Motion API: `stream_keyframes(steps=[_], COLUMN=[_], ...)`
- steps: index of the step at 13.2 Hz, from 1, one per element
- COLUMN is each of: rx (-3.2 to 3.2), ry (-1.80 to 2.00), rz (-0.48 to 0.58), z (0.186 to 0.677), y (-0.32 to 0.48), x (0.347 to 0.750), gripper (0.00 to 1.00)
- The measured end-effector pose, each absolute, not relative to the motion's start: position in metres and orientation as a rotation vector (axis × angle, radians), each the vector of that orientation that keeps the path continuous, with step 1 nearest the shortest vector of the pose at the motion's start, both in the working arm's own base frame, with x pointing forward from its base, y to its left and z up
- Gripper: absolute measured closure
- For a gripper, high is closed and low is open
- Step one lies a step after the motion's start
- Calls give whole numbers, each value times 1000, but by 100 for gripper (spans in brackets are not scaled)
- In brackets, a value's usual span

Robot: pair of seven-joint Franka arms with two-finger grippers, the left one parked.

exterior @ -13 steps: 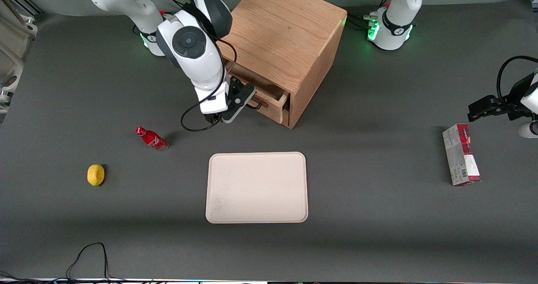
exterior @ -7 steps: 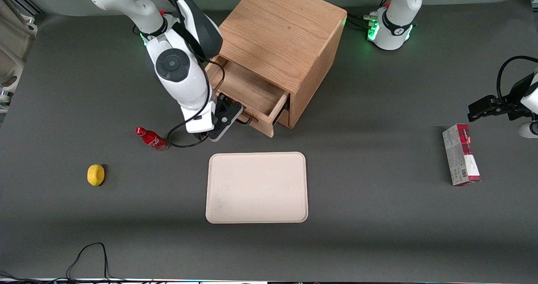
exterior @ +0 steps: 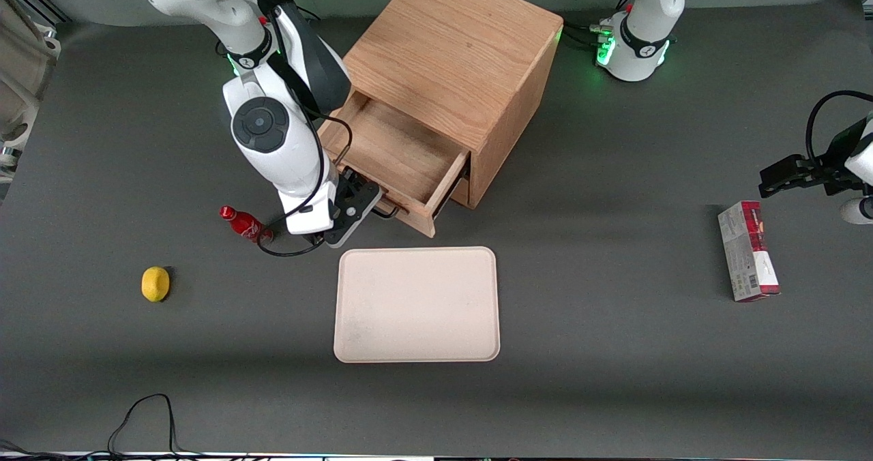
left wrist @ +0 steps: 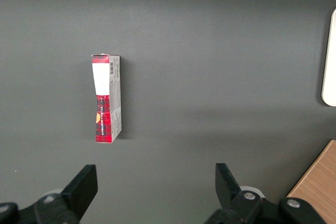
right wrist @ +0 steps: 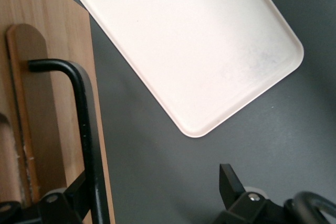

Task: Open upper drawer
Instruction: 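Pull the upper drawer outward by its handle with the right gripper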

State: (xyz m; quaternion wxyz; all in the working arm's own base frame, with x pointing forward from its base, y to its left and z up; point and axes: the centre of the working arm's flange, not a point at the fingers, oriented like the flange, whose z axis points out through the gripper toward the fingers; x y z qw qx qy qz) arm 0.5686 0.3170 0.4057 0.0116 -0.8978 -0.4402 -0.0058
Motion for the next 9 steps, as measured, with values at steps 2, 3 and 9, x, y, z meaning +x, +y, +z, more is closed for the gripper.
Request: stream_keyframes(steps=[2, 3, 9], rx=[-2809, -2816, -2846], ry=[-1358, -1345, -1294], rz=[-27, -33, -46], z=[404, 404, 403], y=[305, 300, 279], x=[582, 589, 621], gripper=[0, 0, 0])
